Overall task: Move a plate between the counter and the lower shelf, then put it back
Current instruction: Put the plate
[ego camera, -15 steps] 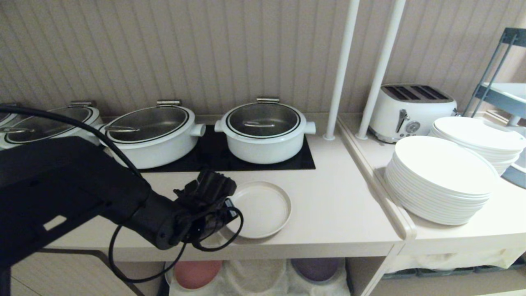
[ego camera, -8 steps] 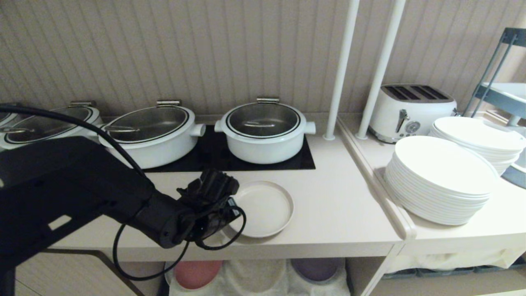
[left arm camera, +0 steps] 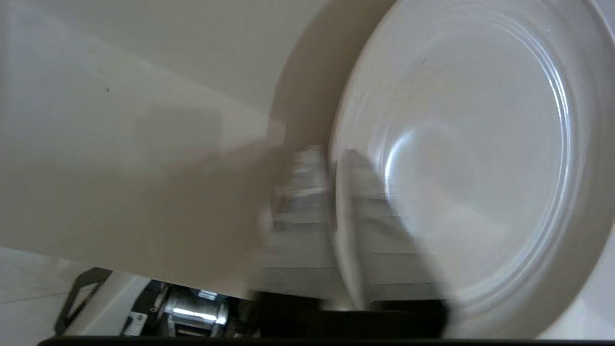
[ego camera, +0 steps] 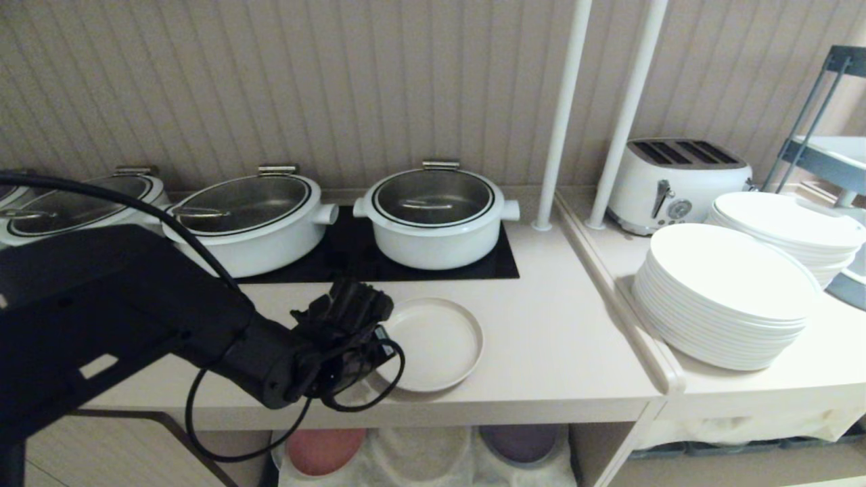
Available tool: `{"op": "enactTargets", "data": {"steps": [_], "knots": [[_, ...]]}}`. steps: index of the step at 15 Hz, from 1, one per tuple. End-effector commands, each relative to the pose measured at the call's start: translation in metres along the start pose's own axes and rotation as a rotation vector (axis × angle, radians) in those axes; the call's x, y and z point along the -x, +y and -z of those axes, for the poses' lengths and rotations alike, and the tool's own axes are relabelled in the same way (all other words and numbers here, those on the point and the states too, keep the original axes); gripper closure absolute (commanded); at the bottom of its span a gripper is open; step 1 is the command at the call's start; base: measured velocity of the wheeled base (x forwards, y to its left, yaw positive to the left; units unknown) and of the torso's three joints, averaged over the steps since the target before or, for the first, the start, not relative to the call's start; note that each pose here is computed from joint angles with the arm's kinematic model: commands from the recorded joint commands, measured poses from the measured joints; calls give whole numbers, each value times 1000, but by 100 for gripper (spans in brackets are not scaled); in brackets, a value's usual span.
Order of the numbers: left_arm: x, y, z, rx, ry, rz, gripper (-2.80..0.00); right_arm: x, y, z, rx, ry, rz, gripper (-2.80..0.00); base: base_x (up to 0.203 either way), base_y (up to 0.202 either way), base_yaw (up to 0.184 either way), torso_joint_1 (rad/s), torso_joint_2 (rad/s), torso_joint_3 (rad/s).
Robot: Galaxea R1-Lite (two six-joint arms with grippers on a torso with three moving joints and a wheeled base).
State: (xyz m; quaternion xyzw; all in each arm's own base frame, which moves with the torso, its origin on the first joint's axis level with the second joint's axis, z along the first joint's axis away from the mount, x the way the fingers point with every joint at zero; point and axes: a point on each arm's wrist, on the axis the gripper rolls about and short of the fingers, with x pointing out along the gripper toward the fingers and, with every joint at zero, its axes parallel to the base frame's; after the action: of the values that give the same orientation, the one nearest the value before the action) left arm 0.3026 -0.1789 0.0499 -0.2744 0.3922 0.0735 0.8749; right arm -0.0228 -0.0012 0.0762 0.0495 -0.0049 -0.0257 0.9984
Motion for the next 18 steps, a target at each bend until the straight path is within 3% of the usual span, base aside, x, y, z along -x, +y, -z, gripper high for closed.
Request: {"op": "enactTargets", "data": {"steps": [1,8,18], "knots": [[0,0,0,7,-4,2,-280,0,0,0,-1,0,0,0,0,0,0,0,0,0],[5,0,-2,9,-12,3,-280,0,0,0,-1,0,0,0,0,0,0,0,0,0],[47,-11,-11,11,-72,79,-280,0,0,0,-1,0,0,0,0,0,0,0,0,0]]}}
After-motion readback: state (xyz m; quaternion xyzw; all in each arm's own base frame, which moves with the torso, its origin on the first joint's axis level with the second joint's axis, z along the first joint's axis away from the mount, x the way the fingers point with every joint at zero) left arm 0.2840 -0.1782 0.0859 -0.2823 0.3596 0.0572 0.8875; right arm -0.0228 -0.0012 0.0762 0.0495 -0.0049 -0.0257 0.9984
